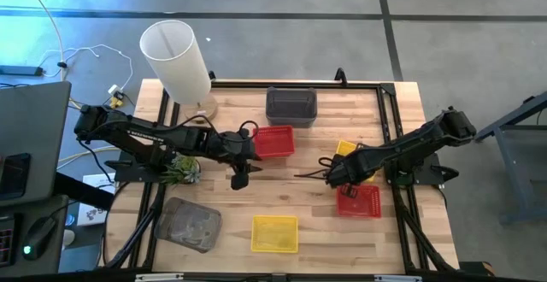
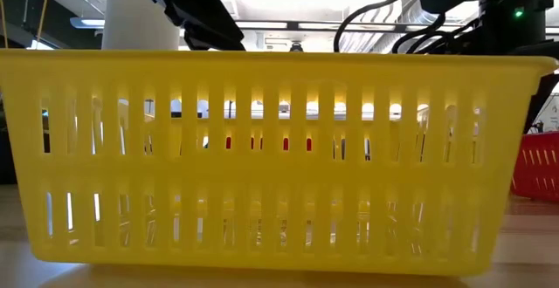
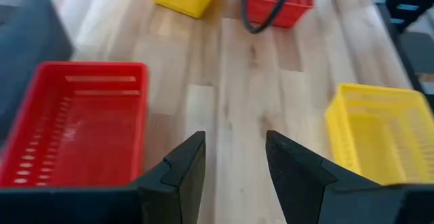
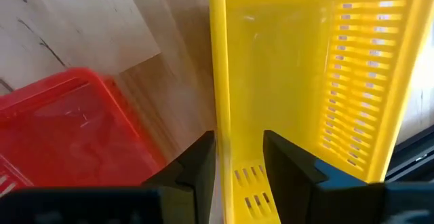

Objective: Stack baskets by color
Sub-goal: Stack the yellow bin on the stacked yellow bins

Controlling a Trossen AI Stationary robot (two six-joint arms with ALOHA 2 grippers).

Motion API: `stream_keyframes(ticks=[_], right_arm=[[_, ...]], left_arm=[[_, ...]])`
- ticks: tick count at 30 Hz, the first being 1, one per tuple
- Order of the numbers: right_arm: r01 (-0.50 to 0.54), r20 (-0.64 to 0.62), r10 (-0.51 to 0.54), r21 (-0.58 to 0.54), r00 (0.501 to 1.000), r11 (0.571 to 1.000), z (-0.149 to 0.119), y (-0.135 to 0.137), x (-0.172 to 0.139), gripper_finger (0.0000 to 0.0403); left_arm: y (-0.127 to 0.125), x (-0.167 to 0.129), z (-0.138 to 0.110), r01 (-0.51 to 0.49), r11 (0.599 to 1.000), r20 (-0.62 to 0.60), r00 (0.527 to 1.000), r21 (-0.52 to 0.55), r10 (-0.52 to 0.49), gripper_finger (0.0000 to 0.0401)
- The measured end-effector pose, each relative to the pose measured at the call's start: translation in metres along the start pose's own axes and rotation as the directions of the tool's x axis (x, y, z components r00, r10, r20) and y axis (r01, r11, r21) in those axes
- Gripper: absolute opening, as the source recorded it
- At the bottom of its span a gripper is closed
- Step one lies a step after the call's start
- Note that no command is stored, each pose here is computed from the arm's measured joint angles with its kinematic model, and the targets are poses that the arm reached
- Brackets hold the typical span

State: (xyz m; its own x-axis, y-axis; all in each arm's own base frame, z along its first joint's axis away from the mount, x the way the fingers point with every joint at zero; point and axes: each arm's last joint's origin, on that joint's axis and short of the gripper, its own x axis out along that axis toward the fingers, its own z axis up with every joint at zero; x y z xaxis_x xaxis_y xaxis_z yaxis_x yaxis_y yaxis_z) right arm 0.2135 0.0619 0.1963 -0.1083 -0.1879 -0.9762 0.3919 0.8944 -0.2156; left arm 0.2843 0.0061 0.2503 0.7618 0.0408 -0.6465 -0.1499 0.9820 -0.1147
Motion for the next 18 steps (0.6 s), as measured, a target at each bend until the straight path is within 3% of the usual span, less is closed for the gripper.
stream_keyframes(ticks=[6, 12, 18], right_arm=[[0.007, 0.063, -0.007, 0.004, 0.998, 1.0, 0.006, 0.001, -0.013, 0.011], [0.082, 0.203, -0.084, 0.015, 0.976, 0.996, 0.016, 0.0, -0.032, 0.011], [0.082, 0.294, -0.105, 0.09, 0.95, 0.993, 0.023, 0.001, -0.048, 0.011]], left_arm=[[-0.003, -0.003, 0.003, 0.088, 0.994, -0.028, 0.996, -0.062, -0.09, 0.0141], [-0.011, -0.013, 0.018, 0.112, 0.991, -0.027, 0.993, -0.07, -0.114, 0.0141], [-0.03, -0.019, 0.024, 0.165, 0.985, -0.007, 0.986, -0.044, -0.166, 0.014]])
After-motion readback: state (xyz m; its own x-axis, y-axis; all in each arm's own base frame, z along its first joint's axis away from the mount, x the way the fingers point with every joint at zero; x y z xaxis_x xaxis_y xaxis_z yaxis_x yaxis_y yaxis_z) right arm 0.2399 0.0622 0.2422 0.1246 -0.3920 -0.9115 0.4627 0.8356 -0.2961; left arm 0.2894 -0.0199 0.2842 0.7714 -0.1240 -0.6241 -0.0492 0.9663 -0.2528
